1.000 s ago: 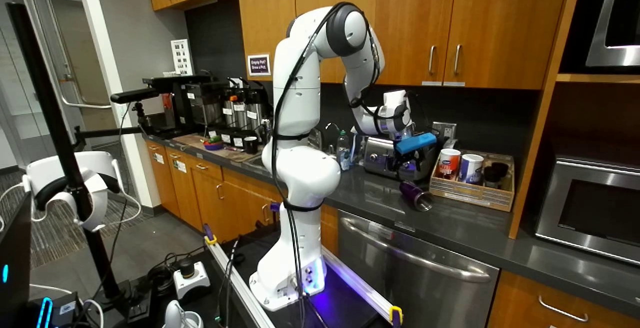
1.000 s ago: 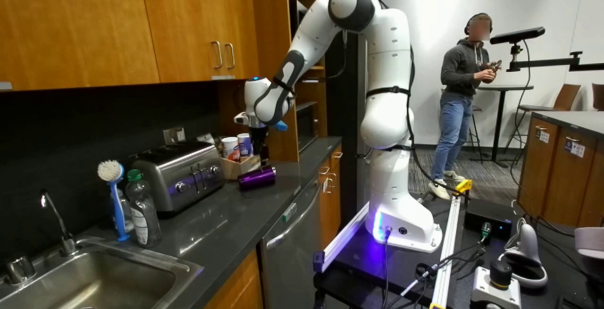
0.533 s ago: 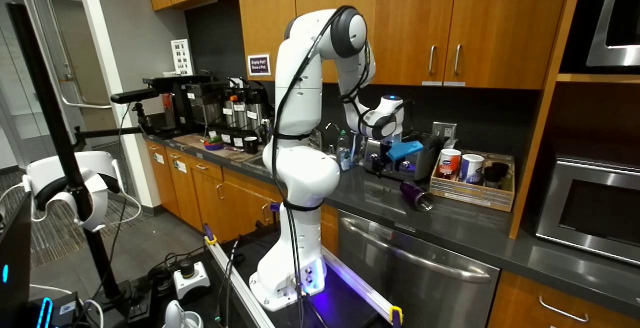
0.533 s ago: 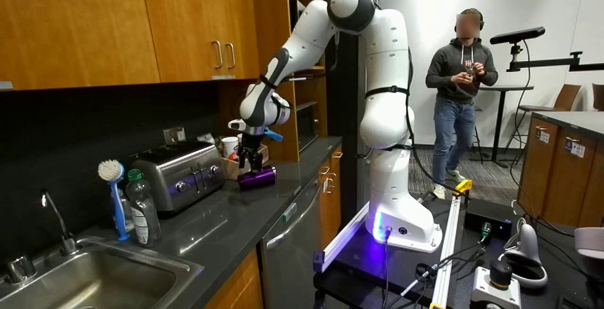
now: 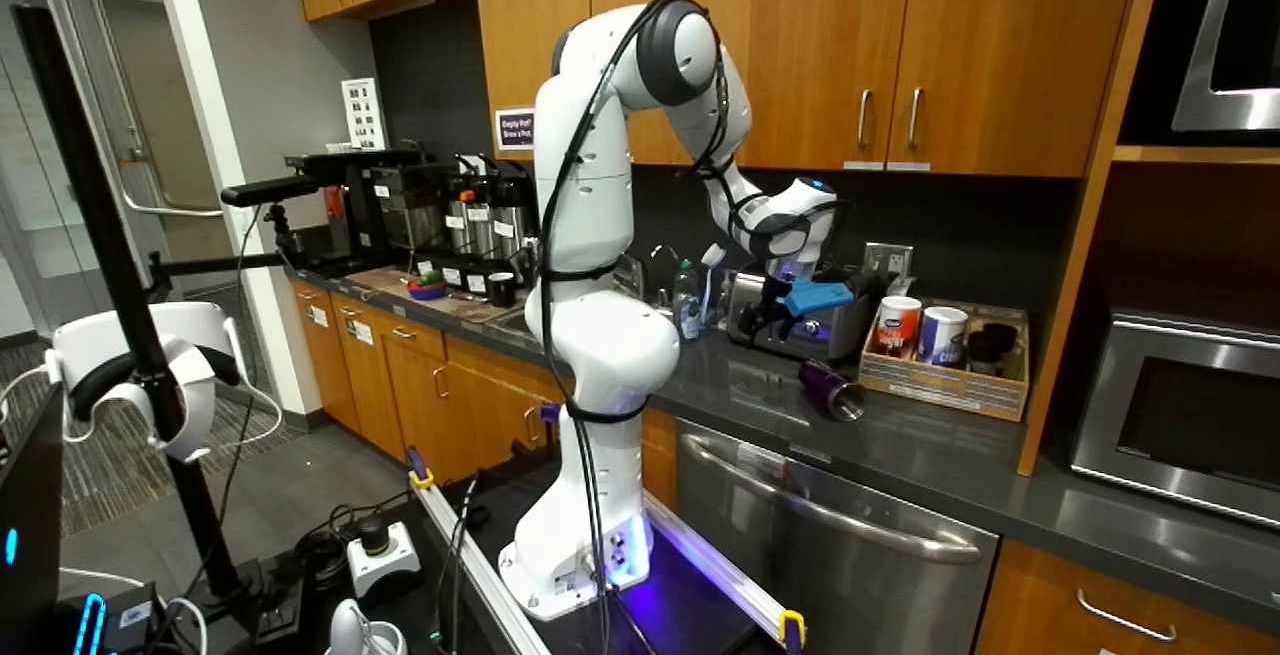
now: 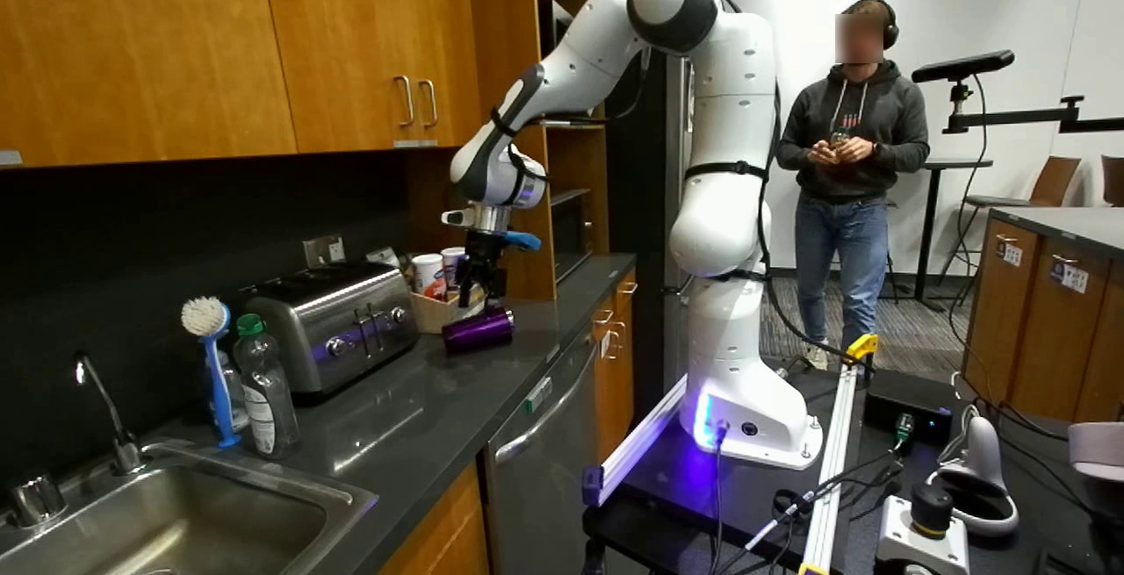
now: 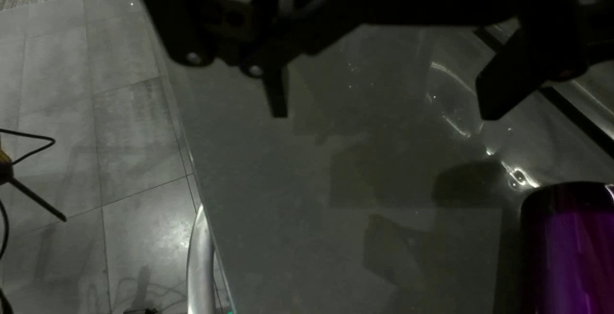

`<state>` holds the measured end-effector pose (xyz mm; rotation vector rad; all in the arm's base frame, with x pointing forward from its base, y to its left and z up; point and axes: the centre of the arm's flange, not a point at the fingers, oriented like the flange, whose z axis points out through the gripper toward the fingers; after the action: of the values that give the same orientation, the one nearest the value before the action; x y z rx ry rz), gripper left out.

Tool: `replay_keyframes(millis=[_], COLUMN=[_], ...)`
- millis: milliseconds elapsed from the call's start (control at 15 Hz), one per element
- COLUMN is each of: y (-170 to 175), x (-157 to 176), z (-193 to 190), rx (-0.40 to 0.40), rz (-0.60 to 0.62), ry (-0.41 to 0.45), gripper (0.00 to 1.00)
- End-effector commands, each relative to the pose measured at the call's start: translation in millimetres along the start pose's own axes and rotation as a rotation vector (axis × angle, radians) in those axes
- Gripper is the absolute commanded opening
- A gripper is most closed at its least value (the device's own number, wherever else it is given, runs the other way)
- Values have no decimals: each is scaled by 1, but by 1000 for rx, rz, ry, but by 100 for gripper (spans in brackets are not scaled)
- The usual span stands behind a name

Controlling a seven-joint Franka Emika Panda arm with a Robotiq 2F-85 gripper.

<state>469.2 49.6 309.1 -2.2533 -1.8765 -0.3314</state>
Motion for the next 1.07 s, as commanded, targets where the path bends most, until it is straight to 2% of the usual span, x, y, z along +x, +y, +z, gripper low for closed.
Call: replay_keyframes(millis=[0,133,467,1000], y=[-10,-9,11,54], x=[-11,-15,-9,3], z=[-20,-22,-24,-14], rx=[-34,-78,-101,-156], rz=[30,82,167,192], ry=[-8,-47,-86,-115], gripper=[100,100,100,100])
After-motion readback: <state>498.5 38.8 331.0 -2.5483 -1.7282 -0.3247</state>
